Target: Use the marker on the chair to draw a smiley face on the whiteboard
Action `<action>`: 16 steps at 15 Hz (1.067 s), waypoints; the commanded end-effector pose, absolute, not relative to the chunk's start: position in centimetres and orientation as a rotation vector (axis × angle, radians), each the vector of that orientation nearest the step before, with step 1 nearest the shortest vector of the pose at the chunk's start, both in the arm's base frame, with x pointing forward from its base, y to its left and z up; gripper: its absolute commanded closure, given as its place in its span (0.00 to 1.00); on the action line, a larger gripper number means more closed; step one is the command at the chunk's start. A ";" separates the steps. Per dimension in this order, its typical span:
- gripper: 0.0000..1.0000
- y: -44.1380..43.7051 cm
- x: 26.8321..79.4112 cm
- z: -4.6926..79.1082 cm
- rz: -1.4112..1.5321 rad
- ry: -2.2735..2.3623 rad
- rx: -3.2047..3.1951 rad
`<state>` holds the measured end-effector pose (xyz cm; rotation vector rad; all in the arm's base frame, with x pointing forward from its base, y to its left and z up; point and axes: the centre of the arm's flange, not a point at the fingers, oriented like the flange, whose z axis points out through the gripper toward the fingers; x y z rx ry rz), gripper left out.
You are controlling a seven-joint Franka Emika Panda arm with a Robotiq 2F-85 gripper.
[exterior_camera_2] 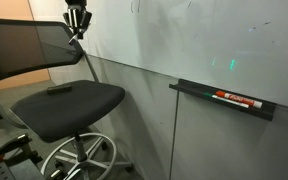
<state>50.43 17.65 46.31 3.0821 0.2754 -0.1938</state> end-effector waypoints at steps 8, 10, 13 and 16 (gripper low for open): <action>0.94 22.7 56.2 45.0 -0.075 0.451 3.046; 0.94 23.3 57.0 44.8 -0.061 0.480 3.027; 0.94 24.0 58.7 45.0 -0.032 0.508 3.009; 0.94 24.6 60.3 45.4 0.003 0.522 2.996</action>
